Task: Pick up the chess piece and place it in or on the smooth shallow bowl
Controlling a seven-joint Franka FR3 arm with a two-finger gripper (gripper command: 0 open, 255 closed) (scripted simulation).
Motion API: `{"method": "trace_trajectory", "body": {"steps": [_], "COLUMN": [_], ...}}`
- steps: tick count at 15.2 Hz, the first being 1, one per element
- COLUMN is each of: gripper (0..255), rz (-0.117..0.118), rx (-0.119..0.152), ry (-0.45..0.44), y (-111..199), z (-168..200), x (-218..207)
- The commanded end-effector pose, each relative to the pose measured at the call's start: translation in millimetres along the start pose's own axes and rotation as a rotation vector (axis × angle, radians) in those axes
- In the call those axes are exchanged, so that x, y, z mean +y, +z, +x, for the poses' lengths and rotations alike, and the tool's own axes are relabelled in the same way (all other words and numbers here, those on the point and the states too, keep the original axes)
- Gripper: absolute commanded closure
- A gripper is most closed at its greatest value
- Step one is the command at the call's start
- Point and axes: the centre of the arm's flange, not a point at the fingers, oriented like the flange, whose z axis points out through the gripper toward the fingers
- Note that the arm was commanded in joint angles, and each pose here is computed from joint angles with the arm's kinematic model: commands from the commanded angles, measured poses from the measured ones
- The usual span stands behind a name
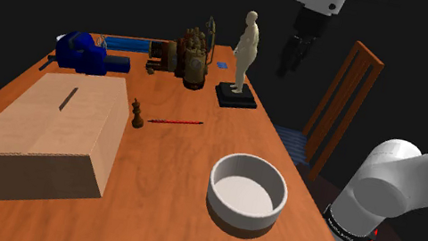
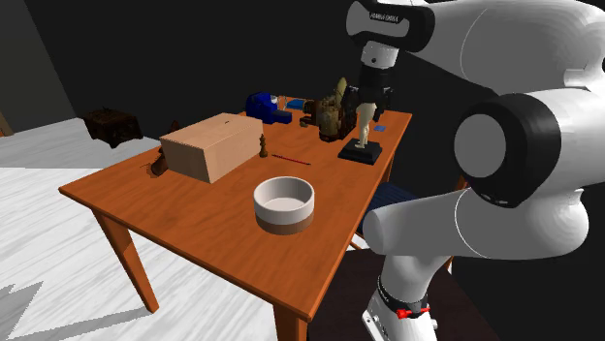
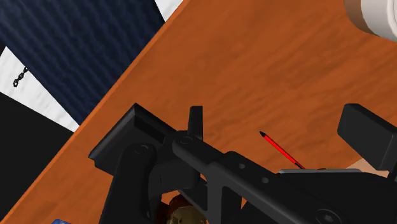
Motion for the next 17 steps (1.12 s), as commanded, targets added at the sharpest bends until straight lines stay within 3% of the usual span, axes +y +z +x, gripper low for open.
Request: {"method": "trace_trajectory", "body": {"steps": [1,17], "gripper": [0,0], "rz": [0.0,-0.022], "rx": [0.0,-0.033], "ry": [0.0,-0.249], "y": [0,86], "z": [0,171], "x": [0,-100]}}
